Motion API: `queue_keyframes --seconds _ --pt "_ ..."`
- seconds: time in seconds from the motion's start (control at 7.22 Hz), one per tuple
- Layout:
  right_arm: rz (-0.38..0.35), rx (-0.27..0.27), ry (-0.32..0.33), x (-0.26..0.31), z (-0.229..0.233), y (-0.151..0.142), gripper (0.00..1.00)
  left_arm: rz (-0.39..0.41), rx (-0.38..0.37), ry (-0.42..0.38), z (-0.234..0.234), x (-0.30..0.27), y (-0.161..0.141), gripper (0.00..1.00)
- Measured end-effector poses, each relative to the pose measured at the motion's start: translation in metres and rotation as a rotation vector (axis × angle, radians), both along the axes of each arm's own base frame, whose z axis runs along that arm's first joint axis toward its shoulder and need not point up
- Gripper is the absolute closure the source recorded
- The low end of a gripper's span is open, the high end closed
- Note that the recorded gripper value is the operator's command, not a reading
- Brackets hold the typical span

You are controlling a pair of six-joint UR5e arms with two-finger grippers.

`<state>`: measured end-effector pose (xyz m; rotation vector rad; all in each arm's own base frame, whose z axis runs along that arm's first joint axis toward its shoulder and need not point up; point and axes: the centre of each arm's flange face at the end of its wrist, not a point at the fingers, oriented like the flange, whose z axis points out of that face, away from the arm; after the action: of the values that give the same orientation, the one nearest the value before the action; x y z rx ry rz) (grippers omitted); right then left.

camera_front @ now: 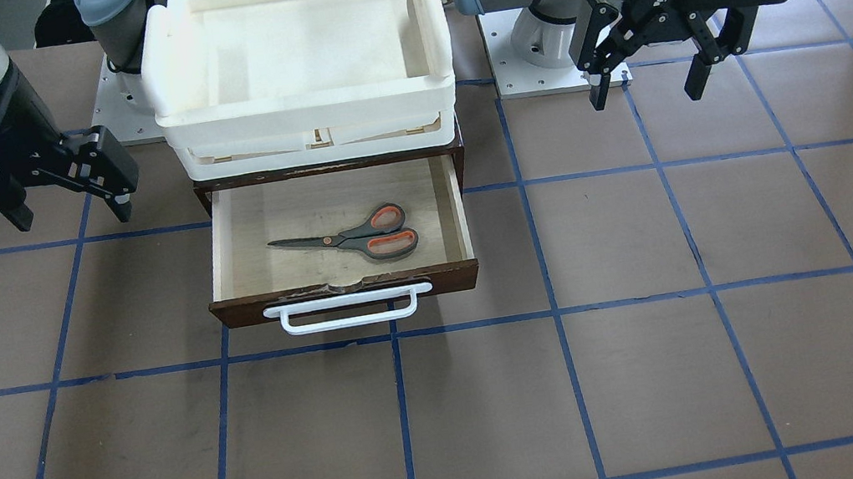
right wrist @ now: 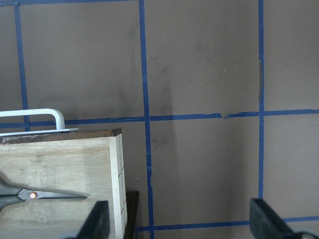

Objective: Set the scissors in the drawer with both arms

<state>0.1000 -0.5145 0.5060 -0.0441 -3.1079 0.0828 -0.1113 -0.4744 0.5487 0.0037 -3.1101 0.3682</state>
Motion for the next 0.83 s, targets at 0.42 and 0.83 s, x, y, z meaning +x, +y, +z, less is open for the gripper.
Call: queue_keyframes --seconds 0.42,0.83 --pt "0.001 0.002 0.008 -0.001 0.0 0.0 0.0 0.023 0.059 0.01 -0.003 -0.003 0.005 0.0" --pt "0.001 0.005 0.01 -0.002 -0.001 0.0 0.0 0.023 0.112 0.012 -0.007 -0.006 0.01 0.0"
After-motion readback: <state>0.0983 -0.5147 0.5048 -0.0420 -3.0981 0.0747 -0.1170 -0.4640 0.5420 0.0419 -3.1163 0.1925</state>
